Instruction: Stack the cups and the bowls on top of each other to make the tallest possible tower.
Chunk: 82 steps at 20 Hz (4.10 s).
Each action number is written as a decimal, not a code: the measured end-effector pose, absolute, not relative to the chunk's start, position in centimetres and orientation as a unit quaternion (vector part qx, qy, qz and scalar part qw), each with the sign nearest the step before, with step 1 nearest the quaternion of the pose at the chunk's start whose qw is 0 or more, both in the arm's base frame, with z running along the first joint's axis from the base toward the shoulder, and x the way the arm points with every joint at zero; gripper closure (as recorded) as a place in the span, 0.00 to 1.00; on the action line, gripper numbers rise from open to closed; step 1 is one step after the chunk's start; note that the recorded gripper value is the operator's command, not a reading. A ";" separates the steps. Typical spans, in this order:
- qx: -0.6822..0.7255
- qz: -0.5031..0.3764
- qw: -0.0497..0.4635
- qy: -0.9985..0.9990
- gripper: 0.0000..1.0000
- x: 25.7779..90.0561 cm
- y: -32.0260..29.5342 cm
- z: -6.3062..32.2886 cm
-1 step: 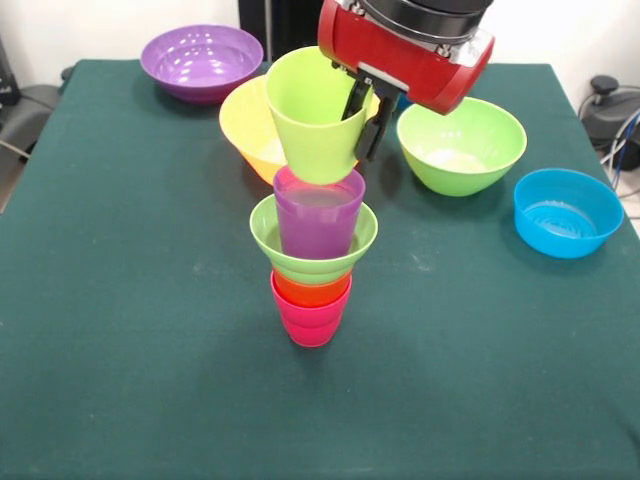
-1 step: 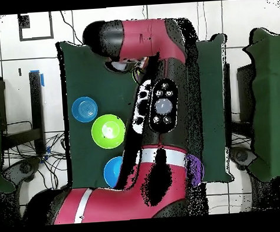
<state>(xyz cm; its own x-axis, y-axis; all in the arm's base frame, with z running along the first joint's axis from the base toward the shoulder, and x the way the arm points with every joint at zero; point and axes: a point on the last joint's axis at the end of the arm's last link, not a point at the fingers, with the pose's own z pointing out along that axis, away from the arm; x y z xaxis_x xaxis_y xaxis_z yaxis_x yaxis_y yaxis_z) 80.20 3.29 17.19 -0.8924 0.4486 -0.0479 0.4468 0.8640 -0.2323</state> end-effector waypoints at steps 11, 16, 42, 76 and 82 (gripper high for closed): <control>-0.235 0.120 0.011 -0.964 1.00 80.0 3.6 16.3; -0.235 0.121 0.008 -0.964 1.00 80.4 3.5 16.0; -0.244 0.118 -0.023 -0.962 1.00 82.4 3.0 18.5; -0.243 0.117 -0.032 -0.962 0.00 82.6 3.3 18.5; -0.243 0.119 -0.032 -0.962 0.00 82.6 3.3 18.5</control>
